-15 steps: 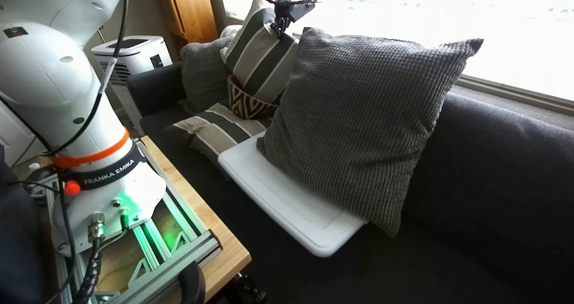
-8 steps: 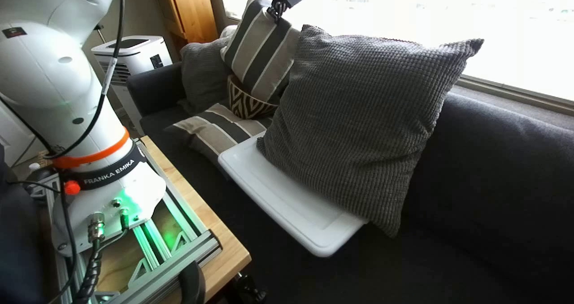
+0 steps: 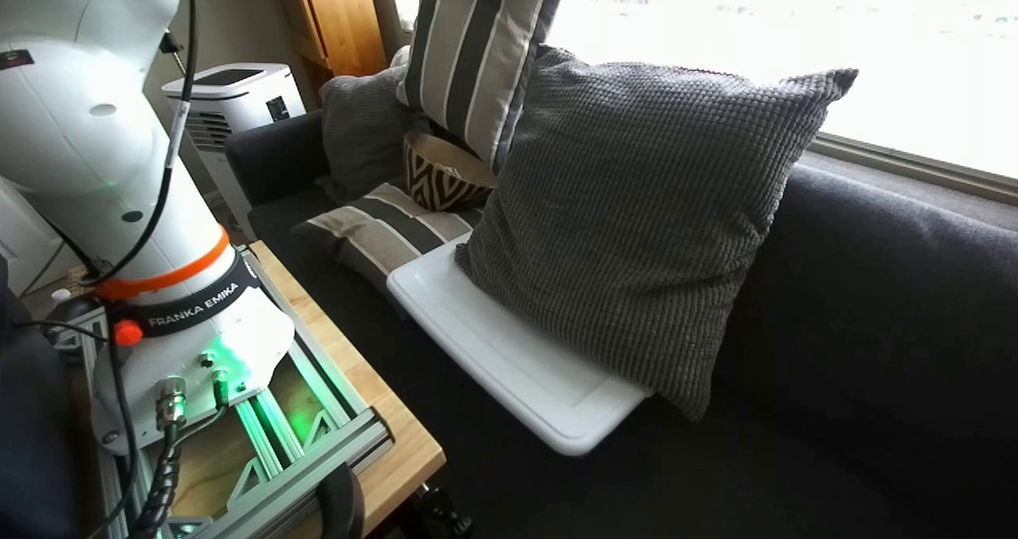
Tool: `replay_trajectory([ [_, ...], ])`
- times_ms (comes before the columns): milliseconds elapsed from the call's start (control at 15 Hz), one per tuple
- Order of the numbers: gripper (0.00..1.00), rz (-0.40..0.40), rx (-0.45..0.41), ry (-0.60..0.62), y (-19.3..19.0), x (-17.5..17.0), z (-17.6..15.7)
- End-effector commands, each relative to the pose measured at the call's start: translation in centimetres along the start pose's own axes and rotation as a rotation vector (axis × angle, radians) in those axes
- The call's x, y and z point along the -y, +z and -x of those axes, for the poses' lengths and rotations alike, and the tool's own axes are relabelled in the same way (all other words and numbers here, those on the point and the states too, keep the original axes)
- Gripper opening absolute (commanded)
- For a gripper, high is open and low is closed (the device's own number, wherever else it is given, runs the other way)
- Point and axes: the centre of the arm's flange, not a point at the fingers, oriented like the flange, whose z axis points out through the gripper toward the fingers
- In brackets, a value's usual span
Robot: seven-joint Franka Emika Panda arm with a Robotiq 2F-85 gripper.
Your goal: Pick up the striped pillow and move it to the right of the couch
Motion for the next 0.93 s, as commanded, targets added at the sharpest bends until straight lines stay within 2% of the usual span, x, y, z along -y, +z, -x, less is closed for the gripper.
replay_trajectory([
  [0, 0.02, 0.051, -0.040, -0.012, -4.8, -1.0, -2.5],
  [200, 0.02, 0.033, -0.063, 0.003, -8.3, -1.0, -4.0],
  [333, 0.02, -0.012, -0.069, 0.021, -10.7, -0.4, -5.2],
  [400, 0.02, -0.084, -0.134, 0.029, -12.2, 0.2, -6.0],
  [600, 0.02, -0.217, -0.231, 0.056, -15.6, 2.3, -8.5],
  [867, 0.02, -0.314, -0.241, 0.157, -20.8, 4.9, -8.7],
])
